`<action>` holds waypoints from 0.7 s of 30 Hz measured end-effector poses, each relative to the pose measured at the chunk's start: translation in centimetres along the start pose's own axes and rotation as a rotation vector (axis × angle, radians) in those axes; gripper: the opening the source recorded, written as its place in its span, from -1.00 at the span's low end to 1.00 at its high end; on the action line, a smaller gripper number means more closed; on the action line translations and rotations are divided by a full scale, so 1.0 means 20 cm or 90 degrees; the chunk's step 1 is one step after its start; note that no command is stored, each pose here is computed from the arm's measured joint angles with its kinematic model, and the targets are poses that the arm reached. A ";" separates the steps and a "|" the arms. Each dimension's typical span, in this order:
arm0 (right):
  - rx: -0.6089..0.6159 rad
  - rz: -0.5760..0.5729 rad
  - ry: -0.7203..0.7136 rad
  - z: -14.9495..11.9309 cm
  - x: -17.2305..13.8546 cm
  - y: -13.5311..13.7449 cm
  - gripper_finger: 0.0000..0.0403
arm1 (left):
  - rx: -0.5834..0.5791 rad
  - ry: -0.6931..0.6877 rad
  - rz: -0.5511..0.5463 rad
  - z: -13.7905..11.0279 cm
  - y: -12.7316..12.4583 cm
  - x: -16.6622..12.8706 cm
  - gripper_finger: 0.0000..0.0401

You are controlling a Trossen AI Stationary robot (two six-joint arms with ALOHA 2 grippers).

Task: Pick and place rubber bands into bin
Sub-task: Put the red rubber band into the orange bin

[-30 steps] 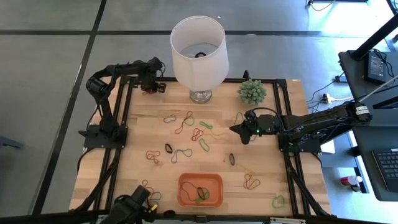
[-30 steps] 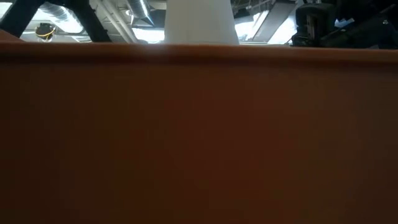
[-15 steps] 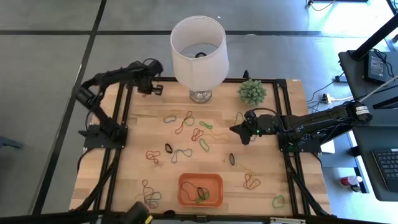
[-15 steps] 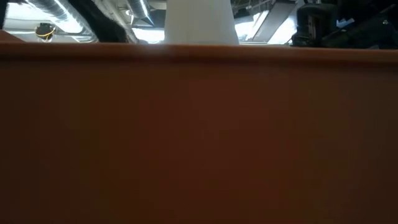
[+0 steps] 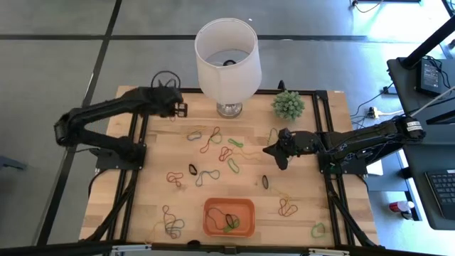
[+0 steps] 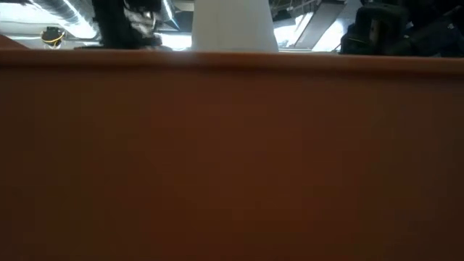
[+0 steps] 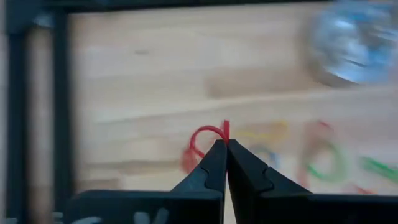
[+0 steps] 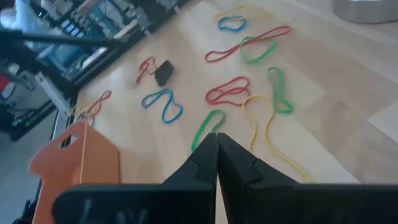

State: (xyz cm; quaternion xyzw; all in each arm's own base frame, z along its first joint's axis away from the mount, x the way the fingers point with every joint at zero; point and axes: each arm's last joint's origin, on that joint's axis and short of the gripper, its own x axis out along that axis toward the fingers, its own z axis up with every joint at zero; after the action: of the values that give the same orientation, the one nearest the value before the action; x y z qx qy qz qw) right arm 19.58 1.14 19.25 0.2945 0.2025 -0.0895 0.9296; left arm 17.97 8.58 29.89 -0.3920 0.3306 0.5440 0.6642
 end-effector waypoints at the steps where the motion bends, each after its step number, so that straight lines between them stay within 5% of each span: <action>1: -0.006 0.007 0.005 0.00 0.00 0.00 -0.94 | 0.006 -0.003 -0.028 -0.03 -0.03 -0.03 -0.99; 10: -0.026 0.034 0.027 -0.01 0.00 0.01 -0.94 | 0.094 -0.081 -0.343 -0.32 -0.38 -0.20 -0.99; 16: -0.043 0.050 0.052 -0.02 0.00 0.01 -0.94 | 0.263 -0.118 -0.506 -0.56 -0.63 -0.22 -0.99; 21: -0.059 0.076 0.073 -0.02 0.00 0.01 -0.94 | 0.429 -0.043 -0.553 -0.76 -0.79 -0.24 -0.99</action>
State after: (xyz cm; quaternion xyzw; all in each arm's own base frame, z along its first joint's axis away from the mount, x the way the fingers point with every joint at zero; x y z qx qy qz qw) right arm 19.46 1.61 19.03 0.2672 0.2411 -0.0074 0.9330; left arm 32.34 -8.70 29.43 -0.2399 0.2727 0.0963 0.9267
